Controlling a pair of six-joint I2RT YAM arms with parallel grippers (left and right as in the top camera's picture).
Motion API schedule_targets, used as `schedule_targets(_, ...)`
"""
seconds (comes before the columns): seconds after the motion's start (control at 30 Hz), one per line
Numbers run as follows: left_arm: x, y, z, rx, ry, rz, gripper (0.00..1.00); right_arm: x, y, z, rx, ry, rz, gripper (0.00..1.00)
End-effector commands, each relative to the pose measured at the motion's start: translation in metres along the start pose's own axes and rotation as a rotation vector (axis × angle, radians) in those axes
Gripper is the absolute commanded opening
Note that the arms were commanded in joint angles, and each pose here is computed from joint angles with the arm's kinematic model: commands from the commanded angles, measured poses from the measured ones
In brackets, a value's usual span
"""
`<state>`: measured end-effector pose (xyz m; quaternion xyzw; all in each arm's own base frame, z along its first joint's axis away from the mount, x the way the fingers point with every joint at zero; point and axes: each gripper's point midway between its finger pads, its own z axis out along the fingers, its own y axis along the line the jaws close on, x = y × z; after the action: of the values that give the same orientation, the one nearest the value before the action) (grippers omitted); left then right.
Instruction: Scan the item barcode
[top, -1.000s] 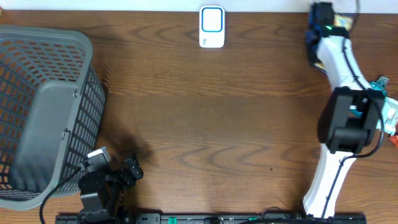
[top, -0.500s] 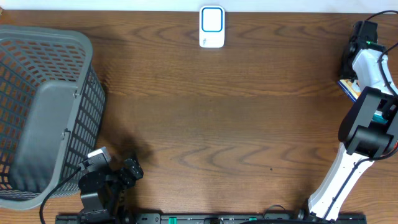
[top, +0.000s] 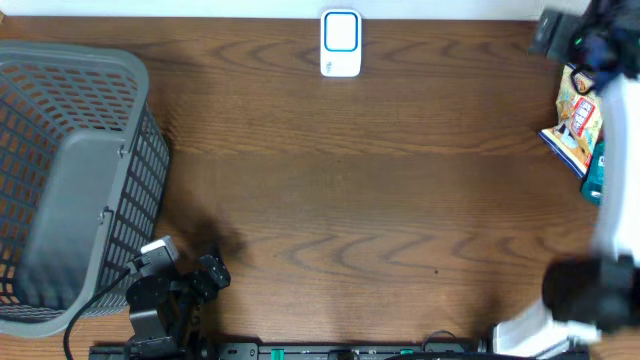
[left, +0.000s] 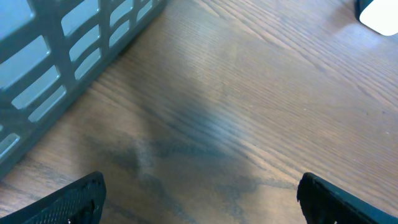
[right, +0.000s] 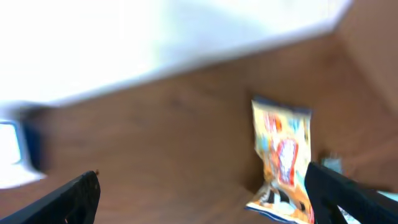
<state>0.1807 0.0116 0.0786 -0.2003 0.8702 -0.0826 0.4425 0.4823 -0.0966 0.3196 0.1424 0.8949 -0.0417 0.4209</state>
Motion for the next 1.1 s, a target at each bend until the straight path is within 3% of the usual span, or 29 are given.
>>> schedule_targets(0.0,-0.003,0.0,-0.002,-0.003,-0.013,0.008,0.98,-0.033,0.028,-0.113,-0.122,-0.192,0.003,0.99)
schedule_targets(0.4,-0.003,0.0,-0.002,-0.003,-0.012,0.008,0.98,0.007,0.017,-0.344,-0.238,-0.509,-0.013,0.99)
schedule_targets(0.6,-0.003,0.0,-0.002,-0.003,-0.013,0.008,0.98,0.048,-0.003,-0.417,-0.255,-0.628,-0.003,0.99)
schedule_targets(0.83,-0.003,0.0,-0.002,-0.003,-0.012,0.008,0.98,0.124,-0.029,-0.458,-0.22,-0.631,-0.002,0.99)
schedule_targets(1.07,-0.003,0.0,-0.002,-0.003,-0.013,0.008,0.98,0.176,-0.039,-0.423,-0.158,-0.406,-0.016,0.99)
